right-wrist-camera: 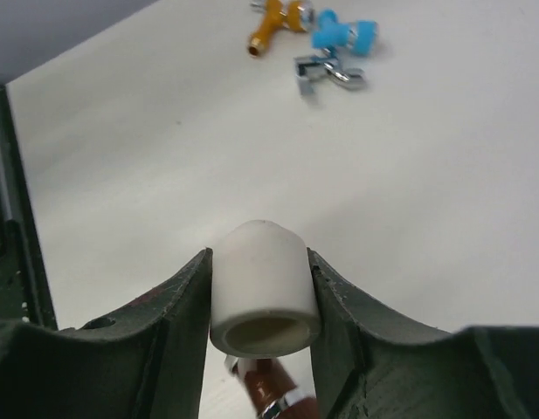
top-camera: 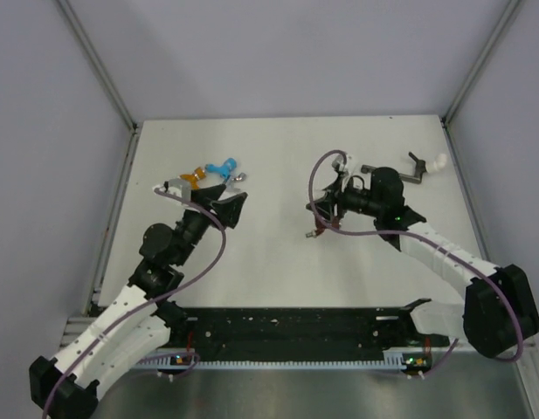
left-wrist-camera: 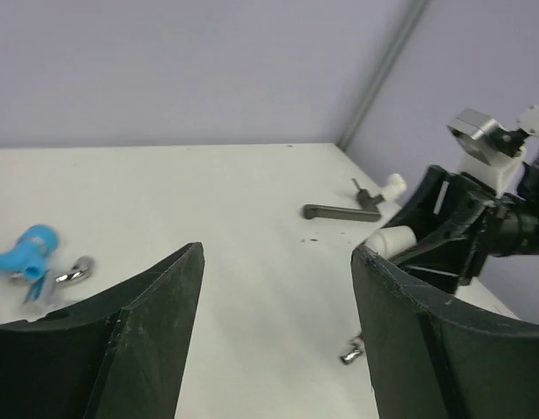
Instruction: Install the water faucets
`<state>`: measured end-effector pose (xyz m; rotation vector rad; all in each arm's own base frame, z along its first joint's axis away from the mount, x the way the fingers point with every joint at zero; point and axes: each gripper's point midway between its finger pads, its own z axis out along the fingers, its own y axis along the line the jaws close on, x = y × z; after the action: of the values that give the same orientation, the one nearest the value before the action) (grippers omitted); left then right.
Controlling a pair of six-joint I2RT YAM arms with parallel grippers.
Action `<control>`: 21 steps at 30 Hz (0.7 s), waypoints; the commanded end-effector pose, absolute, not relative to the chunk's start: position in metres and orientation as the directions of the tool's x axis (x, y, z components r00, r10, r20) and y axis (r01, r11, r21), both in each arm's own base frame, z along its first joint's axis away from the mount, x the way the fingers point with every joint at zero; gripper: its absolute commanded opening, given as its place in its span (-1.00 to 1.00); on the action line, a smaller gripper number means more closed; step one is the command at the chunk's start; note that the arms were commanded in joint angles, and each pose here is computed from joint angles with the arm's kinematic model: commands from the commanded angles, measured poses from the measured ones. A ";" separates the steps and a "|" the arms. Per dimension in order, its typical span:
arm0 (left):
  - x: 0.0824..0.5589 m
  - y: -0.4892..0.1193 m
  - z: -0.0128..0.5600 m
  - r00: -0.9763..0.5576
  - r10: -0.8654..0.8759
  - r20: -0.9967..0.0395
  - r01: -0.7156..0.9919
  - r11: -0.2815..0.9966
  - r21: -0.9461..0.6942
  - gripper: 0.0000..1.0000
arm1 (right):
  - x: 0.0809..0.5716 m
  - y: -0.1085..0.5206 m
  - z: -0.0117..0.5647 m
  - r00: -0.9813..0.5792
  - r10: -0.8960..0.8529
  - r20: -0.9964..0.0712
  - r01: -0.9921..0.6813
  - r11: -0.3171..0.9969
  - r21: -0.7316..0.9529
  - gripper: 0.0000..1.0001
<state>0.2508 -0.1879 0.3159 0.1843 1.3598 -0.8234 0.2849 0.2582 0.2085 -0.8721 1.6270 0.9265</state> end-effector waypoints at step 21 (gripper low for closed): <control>0.270 -0.109 0.274 0.042 -0.476 -0.878 0.216 0.863 -0.457 0.52 | 0.434 -0.023 0.093 -0.264 0.744 -0.614 -0.010 0.635 0.773 -0.44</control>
<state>0.2700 -0.1228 0.2653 -0.1259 1.4539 -0.5471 0.4154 0.0121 0.0746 0.4696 1.9180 0.7491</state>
